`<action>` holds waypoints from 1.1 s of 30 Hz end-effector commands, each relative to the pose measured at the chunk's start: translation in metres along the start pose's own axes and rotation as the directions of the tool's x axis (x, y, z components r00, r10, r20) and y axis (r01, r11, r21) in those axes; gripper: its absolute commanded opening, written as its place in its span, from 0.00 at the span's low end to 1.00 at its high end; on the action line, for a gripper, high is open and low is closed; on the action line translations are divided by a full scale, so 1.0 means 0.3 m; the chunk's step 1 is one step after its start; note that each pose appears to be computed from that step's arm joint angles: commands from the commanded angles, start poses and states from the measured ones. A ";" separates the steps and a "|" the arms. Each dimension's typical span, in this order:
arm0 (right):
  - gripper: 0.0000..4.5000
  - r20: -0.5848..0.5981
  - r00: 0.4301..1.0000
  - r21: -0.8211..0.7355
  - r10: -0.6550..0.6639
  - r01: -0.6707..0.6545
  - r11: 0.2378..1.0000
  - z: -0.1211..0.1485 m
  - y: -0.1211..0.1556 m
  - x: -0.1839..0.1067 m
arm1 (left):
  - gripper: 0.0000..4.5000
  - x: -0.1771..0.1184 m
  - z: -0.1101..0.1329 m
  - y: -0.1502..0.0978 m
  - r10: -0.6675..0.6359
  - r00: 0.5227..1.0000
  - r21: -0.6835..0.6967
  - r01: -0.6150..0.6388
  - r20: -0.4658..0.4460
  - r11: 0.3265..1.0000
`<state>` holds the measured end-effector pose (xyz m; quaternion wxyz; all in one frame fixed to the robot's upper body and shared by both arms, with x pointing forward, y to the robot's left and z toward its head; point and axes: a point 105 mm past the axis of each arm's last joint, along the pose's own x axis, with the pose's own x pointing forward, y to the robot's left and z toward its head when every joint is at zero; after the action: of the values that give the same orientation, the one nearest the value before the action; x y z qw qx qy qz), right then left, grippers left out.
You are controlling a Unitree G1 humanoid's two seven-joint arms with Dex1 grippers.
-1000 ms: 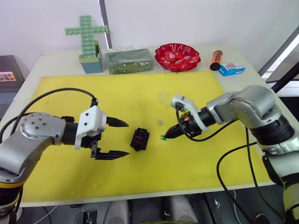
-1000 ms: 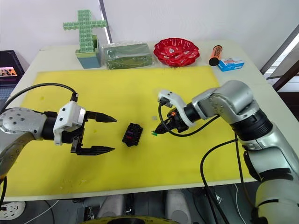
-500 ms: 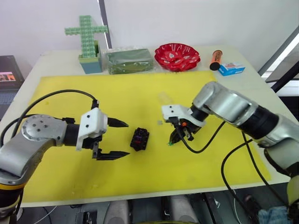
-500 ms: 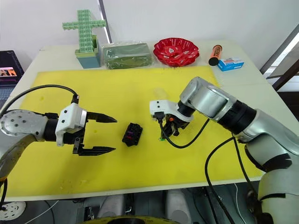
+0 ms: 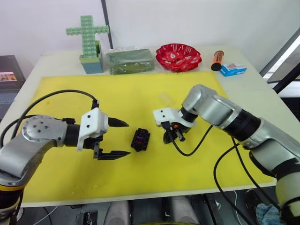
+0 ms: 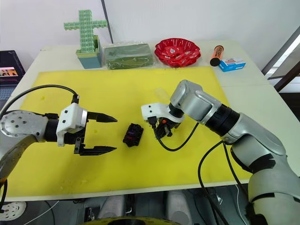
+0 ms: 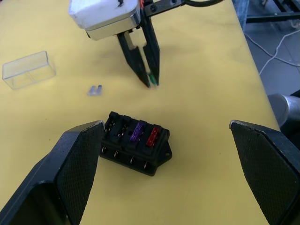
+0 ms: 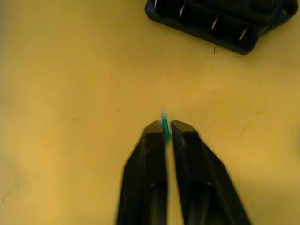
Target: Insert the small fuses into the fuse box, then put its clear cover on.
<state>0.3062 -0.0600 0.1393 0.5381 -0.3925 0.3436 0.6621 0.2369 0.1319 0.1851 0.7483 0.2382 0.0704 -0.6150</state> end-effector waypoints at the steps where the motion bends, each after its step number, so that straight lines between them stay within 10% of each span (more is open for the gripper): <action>1: 0.39 0.056 0.997 -0.029 -0.051 0.053 0.998 0.057 -0.017 -0.064 | 1.00 0.004 0.029 -0.007 -0.004 1.000 0.039 0.003 0.018 0.999; 9: 0.99 0.152 0.984 0.016 -0.092 0.091 0.996 0.097 -0.012 -0.164 | 1.00 0.006 0.029 -0.005 -0.002 1.000 0.036 0.002 0.021 0.999; 21: 0.99 0.369 0.911 0.604 -0.182 -0.086 0.792 -0.013 0.087 -0.175 | 1.00 -0.007 0.020 0.012 0.014 1.000 0.027 -0.014 0.022 1.000; 33: 0.99 0.472 0.793 0.805 -0.385 -0.210 0.555 -0.158 0.110 -0.055 | 1.00 -0.009 0.002 0.004 0.006 1.000 0.011 -0.006 0.024 1.000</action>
<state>0.2825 -0.1152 0.1262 0.7642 0.1076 0.4196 0.4779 0.2396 0.1353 0.1809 0.7530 0.2255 0.0733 -0.6138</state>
